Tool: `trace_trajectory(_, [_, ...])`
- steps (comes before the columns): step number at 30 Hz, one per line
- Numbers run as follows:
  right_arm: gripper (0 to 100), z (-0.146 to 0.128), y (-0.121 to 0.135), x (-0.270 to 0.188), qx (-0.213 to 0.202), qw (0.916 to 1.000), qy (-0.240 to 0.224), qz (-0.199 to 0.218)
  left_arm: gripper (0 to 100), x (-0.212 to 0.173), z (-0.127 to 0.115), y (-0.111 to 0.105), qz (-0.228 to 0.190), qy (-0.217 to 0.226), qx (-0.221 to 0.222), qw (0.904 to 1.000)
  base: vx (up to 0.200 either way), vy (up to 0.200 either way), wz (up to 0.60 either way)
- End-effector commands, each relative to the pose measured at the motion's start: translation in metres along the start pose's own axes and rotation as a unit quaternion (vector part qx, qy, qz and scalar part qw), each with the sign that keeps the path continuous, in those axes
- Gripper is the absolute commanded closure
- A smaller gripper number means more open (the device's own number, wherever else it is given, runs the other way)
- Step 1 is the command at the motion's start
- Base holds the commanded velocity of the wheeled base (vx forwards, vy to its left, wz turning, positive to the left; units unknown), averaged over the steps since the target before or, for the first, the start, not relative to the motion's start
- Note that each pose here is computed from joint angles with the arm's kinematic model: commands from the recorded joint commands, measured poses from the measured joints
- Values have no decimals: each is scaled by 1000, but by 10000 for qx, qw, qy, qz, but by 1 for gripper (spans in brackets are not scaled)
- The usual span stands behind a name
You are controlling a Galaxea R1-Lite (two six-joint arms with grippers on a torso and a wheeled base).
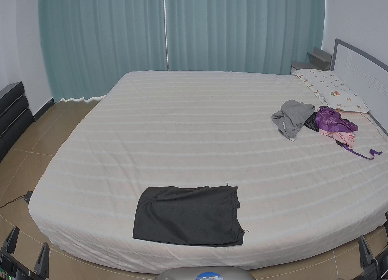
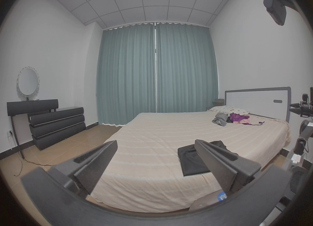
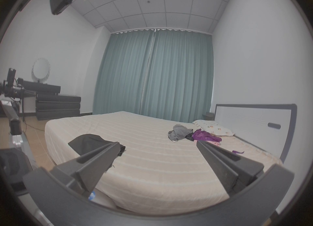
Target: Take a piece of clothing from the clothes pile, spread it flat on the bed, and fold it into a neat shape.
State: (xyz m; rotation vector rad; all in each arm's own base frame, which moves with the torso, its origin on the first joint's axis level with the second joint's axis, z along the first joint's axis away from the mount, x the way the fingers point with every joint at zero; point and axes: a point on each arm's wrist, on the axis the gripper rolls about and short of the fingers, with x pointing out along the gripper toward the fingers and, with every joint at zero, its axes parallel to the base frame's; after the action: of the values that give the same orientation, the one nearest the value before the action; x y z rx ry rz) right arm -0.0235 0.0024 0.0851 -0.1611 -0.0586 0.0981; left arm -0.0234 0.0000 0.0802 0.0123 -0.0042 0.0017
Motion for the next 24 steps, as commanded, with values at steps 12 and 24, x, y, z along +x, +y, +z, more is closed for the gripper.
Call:
trace_trajectory(12, [0,-2,1,-3,696,9970,338,-5,0,1,-5,0,-9,37,-77,10000,0,0,0])
trace_trajectory(24, [0,-3,1,0,659,9977,-29,154,0,1,-5,0,-1,37,-31,10000,0,0,0])
